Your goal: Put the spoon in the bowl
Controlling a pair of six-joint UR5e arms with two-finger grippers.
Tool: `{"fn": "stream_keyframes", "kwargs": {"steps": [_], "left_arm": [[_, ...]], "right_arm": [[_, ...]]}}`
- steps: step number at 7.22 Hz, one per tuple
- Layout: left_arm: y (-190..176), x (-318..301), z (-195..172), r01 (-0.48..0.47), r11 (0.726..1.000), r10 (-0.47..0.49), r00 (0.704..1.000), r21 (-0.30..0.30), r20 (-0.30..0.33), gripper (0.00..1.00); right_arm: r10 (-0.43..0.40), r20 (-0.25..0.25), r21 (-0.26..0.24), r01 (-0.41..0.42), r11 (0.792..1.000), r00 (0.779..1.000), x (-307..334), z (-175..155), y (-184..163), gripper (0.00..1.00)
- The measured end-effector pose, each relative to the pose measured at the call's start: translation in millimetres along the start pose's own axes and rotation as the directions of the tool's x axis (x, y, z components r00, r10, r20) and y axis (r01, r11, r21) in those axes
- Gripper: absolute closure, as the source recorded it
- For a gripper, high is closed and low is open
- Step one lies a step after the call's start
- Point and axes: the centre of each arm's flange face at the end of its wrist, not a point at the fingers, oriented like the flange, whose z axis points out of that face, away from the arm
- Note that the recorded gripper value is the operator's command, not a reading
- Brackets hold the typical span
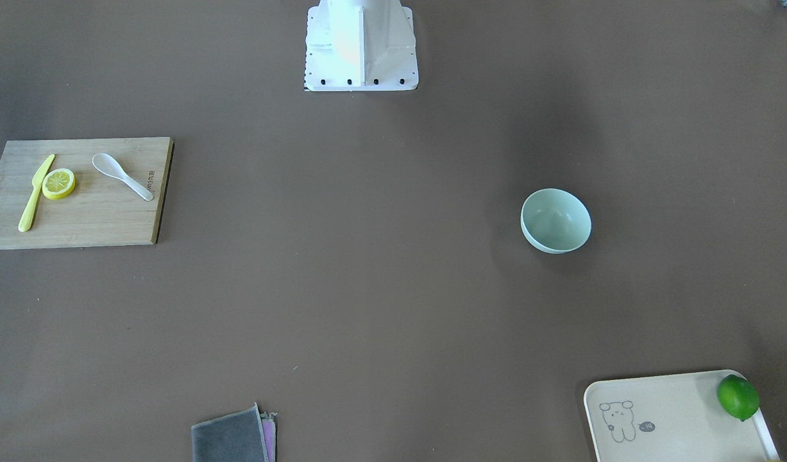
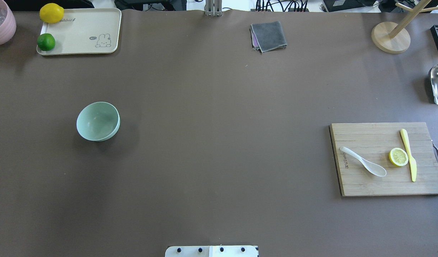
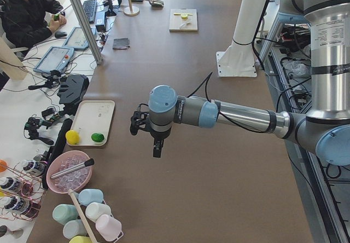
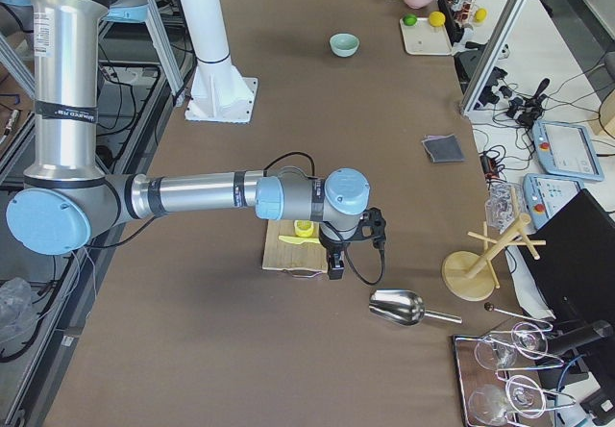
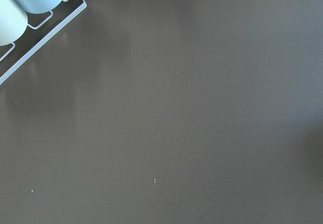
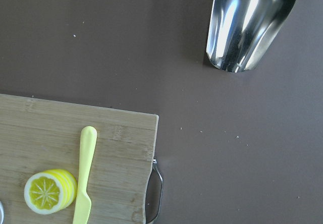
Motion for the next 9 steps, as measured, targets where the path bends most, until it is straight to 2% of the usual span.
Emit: {"fn": "stream_keyframes", "kwargs": {"steps": [2, 4, 6, 7, 9], "left_arm": [[-29.7, 17.2, -9.3, -0.053, 0.998, 0.053, 0.999, 0.038, -0.009, 0.02], [-56.9, 39.7, -6.9, -0.058, 0.995, 0.065, 0.995, 0.081, -0.078, 0.02], [-94.4, 97.0, 25.0, 0.016, 0.999, -0.008, 0.990, 0.051, -0.141, 0.02], [-96.6, 125.5, 43.0, 0.021, 0.998, -0.011, 0.985, 0.056, -0.173, 0.02], [-78.8, 185.7, 96.0, 0.024, 0.997, -0.008, 0.979, 0.078, -0.202, 0.02]], "right_arm": [[-0.039, 0.025, 0.016, 0.038, 0.999, 0.999, -17.6, -5.9, -22.2, 0.00], [-0.100, 0.034, 0.022, 0.099, 0.995, 0.994, -47.4, -7.2, -51.6, 0.00], [-0.197, 0.043, 0.041, 0.196, 0.980, 0.979, -86.3, -5.7, -76.0, 0.00], [-0.270, 0.045, 0.062, 0.267, 0.962, 0.962, -108.2, 4.7, -82.7, 0.00], [-0.333, 0.057, 0.111, 0.325, 0.939, 0.941, -136.2, 15.4, -85.7, 0.00]]}}
